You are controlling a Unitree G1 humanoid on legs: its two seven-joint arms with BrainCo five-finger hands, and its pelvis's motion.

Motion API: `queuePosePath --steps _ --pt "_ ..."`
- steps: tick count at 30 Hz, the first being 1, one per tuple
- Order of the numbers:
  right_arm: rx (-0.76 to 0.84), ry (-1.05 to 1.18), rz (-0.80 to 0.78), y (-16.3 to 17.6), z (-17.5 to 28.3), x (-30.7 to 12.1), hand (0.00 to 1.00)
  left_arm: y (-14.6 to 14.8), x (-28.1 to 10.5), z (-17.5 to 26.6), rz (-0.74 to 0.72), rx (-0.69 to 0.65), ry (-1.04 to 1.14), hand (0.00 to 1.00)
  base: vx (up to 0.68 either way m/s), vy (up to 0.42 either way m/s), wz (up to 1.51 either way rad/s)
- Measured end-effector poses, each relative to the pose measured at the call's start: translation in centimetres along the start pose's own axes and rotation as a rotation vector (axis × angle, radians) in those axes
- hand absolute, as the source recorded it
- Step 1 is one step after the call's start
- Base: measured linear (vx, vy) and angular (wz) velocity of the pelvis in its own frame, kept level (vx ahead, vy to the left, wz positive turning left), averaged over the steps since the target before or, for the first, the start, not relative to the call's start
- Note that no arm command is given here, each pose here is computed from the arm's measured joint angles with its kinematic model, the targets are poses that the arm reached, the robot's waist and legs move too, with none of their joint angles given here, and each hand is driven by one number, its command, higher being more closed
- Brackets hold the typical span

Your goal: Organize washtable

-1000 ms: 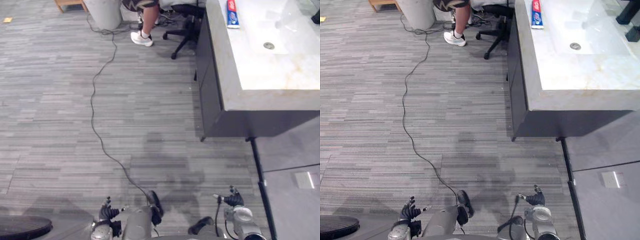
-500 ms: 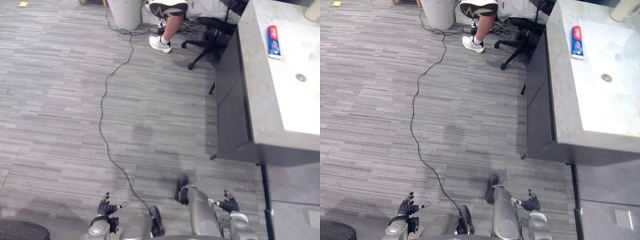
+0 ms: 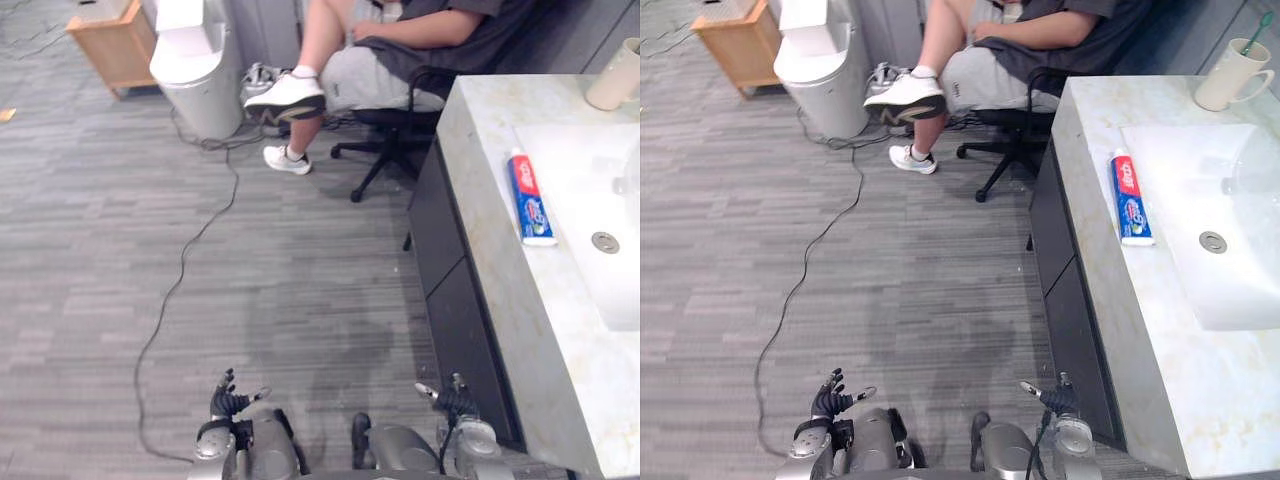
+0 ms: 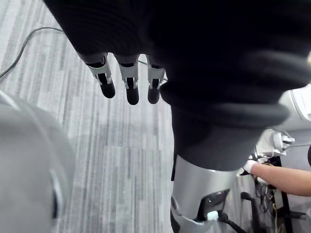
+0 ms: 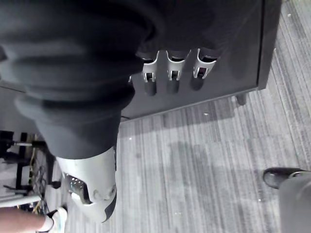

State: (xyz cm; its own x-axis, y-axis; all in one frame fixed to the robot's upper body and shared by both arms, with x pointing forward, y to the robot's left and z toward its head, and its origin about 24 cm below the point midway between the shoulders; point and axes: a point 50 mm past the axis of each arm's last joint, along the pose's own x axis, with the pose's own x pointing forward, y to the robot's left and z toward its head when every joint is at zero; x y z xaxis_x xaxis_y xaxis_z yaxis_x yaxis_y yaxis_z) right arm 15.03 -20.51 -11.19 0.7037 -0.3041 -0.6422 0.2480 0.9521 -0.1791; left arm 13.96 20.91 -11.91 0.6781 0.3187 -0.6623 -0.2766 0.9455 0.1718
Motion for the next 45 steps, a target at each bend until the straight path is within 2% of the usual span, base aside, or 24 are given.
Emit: queuePosePath --steps 5,9,13,17,20,21,25,33,37,45 --pt "-0.003 0.013 -0.005 -0.1 -0.5 -0.2 0.0 -0.1 -0.5 -1.2 0.009 -0.016 0.038 0.0 0.49 0.393 -1.38" --pt "0.007 0.061 0.049 2.4 -1.9 -1.2 0.0 0.9 -0.3 -1.2 0.031 0.014 0.042 0.0 0.47 0.477 -1.28" --pt "-0.01 0.071 0.068 2.8 -1.6 -0.6 0.0 0.5 0.2 -0.8 0.012 0.052 0.035 0.0 0.34 0.307 -0.87" --pt "-0.03 0.065 0.086 3.3 -0.6 0.6 0.0 1.8 0.8 0.0 0.033 0.086 0.018 0.0 0.29 0.161 -0.89" --pt "-0.063 0.073 0.067 2.3 -0.6 1.1 0.0 2.5 0.9 -0.6 0.048 0.102 0.053 0.0 0.28 0.02 -0.78" --pt "-0.094 0.08 0.038 0.8 -1.0 1.1 0.0 2.5 0.6 -1.4 0.053 0.091 0.083 0.0 0.33 0.0 -0.81" --pt "-0.119 0.102 -0.031 -1.9 -1.6 1.1 0.0 0.7 0.4 -2.0 -0.004 0.1 0.104 0.0 0.26 0.018 -0.77" --pt "-0.106 0.1 -0.056 -2.5 -1.2 1.3 0.0 0.1 -0.1 -3.0 -0.015 0.084 0.133 0.0 0.2 0.047 -1.27" --pt "-0.095 0.143 -0.089 -3.5 -2.6 0.7 0.0 -0.8 -0.5 -3.9 -0.03 0.062 0.172 0.0 0.21 0.208 -1.07" --pt "0.012 0.218 -0.101 -2.6 -4.4 -0.2 0.0 0.6 -0.3 -3.8 0.001 0.079 0.171 0.0 0.2 0.215 -0.33"
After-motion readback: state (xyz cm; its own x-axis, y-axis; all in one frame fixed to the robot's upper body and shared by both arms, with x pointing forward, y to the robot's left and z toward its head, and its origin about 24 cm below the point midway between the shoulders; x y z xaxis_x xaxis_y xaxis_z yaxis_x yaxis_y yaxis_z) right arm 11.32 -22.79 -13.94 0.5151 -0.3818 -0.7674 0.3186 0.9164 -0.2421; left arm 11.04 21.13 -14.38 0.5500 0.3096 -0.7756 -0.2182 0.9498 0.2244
